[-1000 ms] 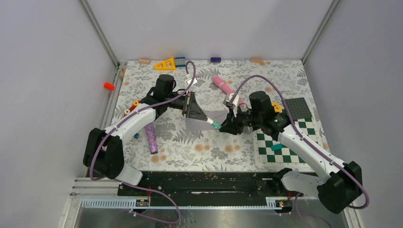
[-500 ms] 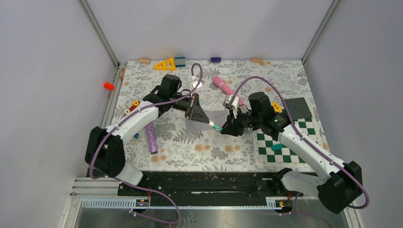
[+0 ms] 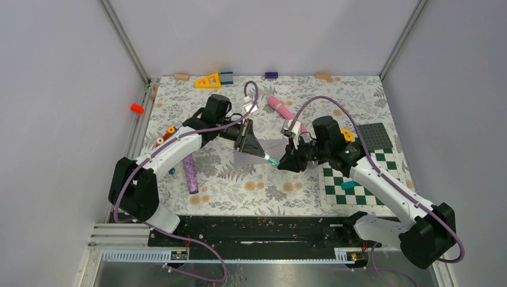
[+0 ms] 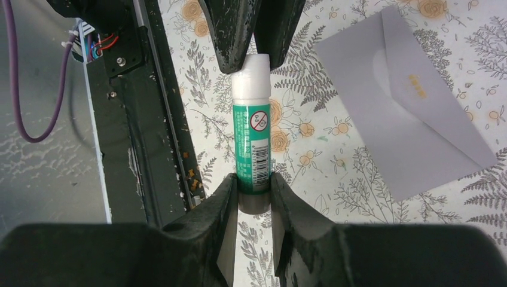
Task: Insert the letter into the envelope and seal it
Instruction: Close the solid glue cap on the solid glue.
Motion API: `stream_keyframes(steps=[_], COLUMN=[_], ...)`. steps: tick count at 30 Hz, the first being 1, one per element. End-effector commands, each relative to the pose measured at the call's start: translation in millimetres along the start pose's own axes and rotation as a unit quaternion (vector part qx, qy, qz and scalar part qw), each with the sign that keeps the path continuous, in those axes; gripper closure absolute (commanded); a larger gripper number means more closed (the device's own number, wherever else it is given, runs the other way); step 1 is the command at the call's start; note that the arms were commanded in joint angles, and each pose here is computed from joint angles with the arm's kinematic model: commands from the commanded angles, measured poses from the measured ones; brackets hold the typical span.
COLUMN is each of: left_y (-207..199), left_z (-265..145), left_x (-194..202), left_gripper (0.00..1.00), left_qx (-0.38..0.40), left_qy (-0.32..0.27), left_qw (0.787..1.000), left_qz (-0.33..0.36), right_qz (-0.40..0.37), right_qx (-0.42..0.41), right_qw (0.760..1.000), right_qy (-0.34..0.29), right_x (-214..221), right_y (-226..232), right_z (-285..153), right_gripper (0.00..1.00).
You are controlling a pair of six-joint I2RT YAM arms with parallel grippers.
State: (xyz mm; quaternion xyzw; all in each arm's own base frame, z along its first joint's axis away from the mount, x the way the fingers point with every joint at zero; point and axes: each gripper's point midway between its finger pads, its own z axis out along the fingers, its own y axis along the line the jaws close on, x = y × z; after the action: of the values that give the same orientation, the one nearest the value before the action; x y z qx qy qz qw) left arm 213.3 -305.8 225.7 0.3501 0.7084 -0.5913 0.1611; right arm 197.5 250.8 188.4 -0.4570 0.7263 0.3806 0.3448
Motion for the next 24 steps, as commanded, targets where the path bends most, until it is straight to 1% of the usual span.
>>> stream_keyframes(steps=[1,8,16,20,24], left_y=[-15.3,-20.8,-27.8,-30.2,-28.4], left_z=[11.0,17.6,19.4,20.4,21.3], left_x=[0.4,4.2,8.0,8.8,10.5], left_gripper=[0.95,0.94,0.96,0.97,1.00], left_qx=[0.029,0.039,0.056,0.058,0.057], left_qy=[0.017,0.027,0.033,0.034,0.038], left_qw=[0.999,0.999,0.998,0.997,0.997], left_qz=[0.020,0.022,0.026,0.031,0.031], right_qz=[-0.021,0.007,0.046,0.044,0.033], right_qx=[0.023,0.017,0.013,0.025,0.033], right_qw=[0.998,0.997,0.994,0.993,0.994], right_qy=[-0.063,-0.076,-0.094,-0.104,-0.103], right_x=[-42.1,-48.7,-58.1,-61.3,-60.6], right_y=[-6.8,-4.8,-6.4,-10.6,-13.1], right_z=[-2.4,-0.8,-0.6,-5.0,-7.0], right_gripper=[1.00,1.00,1.00,1.00,1.00])
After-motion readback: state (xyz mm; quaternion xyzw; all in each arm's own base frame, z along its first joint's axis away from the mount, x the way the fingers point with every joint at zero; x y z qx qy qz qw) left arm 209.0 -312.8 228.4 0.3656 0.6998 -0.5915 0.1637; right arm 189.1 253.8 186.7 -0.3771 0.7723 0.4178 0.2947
